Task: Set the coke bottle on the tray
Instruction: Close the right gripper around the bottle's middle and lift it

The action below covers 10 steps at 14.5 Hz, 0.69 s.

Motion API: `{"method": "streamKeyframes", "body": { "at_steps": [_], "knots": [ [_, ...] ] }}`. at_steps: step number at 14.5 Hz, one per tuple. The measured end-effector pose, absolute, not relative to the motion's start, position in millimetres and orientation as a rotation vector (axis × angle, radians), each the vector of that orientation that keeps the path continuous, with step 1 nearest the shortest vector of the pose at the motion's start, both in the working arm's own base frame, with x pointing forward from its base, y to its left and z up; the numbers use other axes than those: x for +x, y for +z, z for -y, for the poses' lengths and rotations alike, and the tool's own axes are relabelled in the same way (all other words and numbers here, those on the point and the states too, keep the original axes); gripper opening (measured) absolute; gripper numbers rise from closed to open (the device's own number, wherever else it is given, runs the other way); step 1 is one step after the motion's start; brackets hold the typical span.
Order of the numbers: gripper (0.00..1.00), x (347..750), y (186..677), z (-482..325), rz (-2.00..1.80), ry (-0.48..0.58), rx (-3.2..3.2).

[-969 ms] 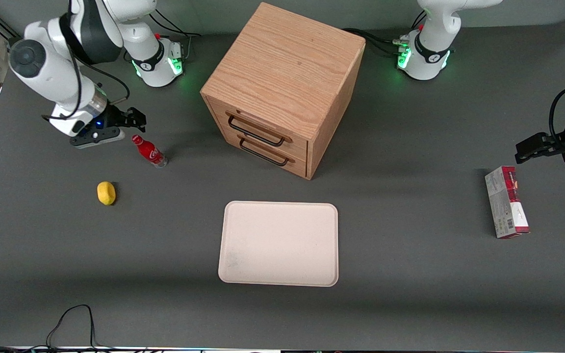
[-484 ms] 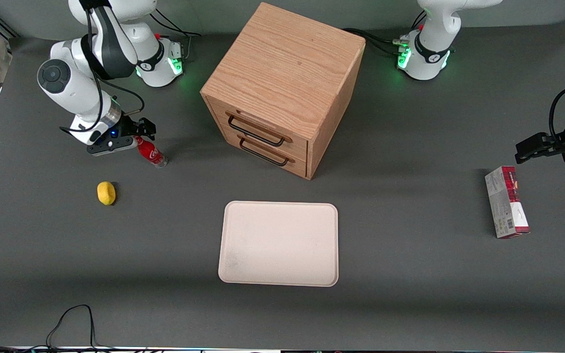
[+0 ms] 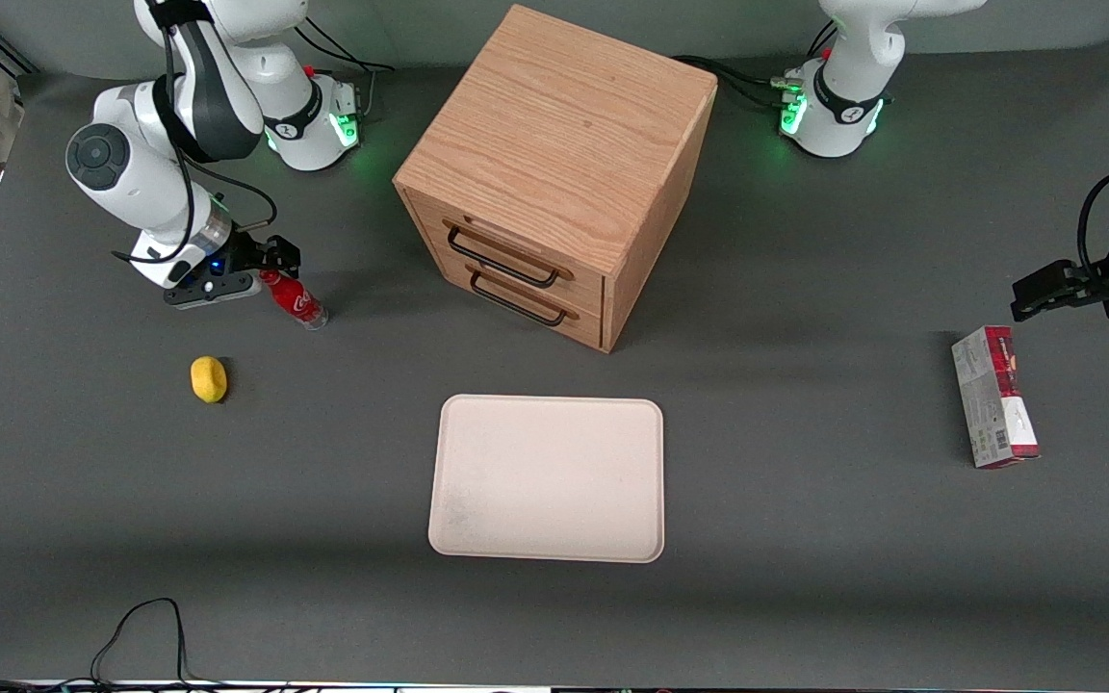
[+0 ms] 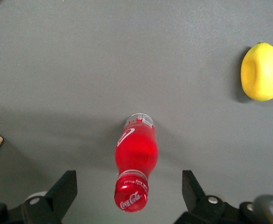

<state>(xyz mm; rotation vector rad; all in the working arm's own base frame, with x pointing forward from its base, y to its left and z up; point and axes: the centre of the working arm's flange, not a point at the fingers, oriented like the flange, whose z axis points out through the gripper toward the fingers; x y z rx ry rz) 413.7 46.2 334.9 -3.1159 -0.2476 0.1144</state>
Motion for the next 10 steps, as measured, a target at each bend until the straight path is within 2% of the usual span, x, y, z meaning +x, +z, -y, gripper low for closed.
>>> {"method": "streamKeyframes", "body": {
  "at_steps": [4, 10],
  "knots": [
    [0.96, 410.4, 330.7, -45.9, 0.248, 0.130, -3.116],
    [0.31, 410.2, 332.1, -45.7, 0.247, 0.124, -3.115]
  ]
}}
